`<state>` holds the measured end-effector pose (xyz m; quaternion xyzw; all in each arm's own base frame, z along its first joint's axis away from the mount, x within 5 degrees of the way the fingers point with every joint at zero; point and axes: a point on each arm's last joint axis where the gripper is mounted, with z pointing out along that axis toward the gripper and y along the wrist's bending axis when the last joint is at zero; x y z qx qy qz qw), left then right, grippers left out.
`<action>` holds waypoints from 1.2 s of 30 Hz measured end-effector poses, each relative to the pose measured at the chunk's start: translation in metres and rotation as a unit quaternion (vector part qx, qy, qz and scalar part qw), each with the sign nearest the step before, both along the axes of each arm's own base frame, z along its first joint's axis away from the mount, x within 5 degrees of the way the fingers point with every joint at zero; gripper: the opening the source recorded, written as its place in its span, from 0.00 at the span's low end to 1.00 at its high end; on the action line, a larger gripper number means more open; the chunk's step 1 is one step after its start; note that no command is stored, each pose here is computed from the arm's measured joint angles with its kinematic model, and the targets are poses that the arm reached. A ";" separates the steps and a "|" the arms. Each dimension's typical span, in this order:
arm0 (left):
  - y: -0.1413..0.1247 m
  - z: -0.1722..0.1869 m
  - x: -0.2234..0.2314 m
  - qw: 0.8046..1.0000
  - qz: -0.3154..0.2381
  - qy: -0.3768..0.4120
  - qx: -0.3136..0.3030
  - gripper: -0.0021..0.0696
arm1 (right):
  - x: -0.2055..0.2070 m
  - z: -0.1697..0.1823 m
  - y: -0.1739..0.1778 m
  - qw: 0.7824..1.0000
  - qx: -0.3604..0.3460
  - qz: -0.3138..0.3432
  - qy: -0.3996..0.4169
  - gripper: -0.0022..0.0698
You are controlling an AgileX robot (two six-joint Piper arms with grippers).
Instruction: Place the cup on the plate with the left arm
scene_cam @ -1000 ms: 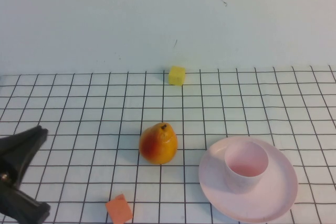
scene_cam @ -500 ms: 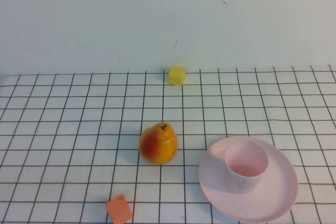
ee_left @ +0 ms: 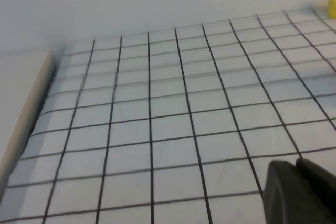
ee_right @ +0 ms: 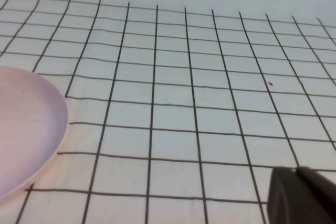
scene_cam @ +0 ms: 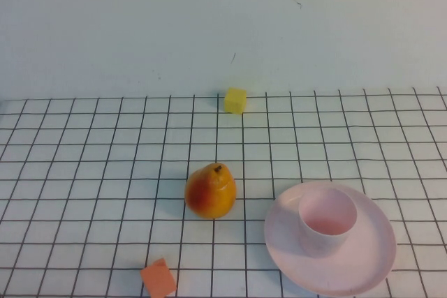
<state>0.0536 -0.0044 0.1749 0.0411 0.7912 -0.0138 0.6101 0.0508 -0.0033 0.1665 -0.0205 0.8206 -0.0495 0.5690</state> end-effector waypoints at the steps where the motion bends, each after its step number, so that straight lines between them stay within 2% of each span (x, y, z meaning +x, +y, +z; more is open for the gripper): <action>1: 0.000 -0.002 -0.001 1.000 0.000 0.013 -0.003 0.03 | 0.000 0.000 0.000 1.000 0.000 0.000 0.000 0.03; 36: -0.001 -0.003 -0.002 0.999 0.006 0.027 -0.031 0.03 | 0.000 0.000 0.000 1.000 0.000 0.000 0.000 0.03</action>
